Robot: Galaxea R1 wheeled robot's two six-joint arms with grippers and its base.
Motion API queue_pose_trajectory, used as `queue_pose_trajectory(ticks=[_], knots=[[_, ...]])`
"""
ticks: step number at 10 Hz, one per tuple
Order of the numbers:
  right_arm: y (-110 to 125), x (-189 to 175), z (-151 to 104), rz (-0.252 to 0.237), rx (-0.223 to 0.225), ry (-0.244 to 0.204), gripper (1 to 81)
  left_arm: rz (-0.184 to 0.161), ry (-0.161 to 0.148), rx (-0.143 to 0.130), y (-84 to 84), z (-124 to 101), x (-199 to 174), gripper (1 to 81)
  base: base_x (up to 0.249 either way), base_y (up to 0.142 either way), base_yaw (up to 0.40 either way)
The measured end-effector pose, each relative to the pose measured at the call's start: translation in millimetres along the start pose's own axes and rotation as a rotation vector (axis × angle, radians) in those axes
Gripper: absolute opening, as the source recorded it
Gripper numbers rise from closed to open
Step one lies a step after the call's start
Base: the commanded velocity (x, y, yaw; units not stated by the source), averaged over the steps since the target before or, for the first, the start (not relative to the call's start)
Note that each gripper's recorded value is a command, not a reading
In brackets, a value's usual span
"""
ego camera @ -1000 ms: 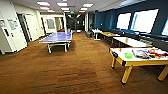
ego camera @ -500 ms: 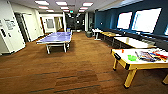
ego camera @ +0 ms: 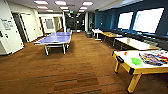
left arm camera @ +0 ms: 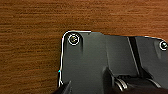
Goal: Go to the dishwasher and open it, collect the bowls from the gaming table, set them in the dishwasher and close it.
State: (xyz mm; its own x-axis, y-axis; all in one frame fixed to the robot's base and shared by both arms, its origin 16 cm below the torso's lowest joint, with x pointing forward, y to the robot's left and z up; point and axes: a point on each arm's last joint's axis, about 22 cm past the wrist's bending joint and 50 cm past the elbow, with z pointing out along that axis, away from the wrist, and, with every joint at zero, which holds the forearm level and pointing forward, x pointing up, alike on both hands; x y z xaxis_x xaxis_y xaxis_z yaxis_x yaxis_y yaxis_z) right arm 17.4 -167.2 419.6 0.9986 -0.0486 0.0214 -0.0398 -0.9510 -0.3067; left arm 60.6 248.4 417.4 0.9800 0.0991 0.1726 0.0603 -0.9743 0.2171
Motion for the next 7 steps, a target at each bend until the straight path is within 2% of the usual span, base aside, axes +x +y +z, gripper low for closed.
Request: queue_pose_trajectory(ticks=[7], knots=[[0.6, 0.0, -0.1, 0.000, -0.001, 0.000, 81.1, 0.000, 0.000, -0.002, 1.1, 0.2, 0.2, 81.1, 0.254, 0.000, 0.000]])
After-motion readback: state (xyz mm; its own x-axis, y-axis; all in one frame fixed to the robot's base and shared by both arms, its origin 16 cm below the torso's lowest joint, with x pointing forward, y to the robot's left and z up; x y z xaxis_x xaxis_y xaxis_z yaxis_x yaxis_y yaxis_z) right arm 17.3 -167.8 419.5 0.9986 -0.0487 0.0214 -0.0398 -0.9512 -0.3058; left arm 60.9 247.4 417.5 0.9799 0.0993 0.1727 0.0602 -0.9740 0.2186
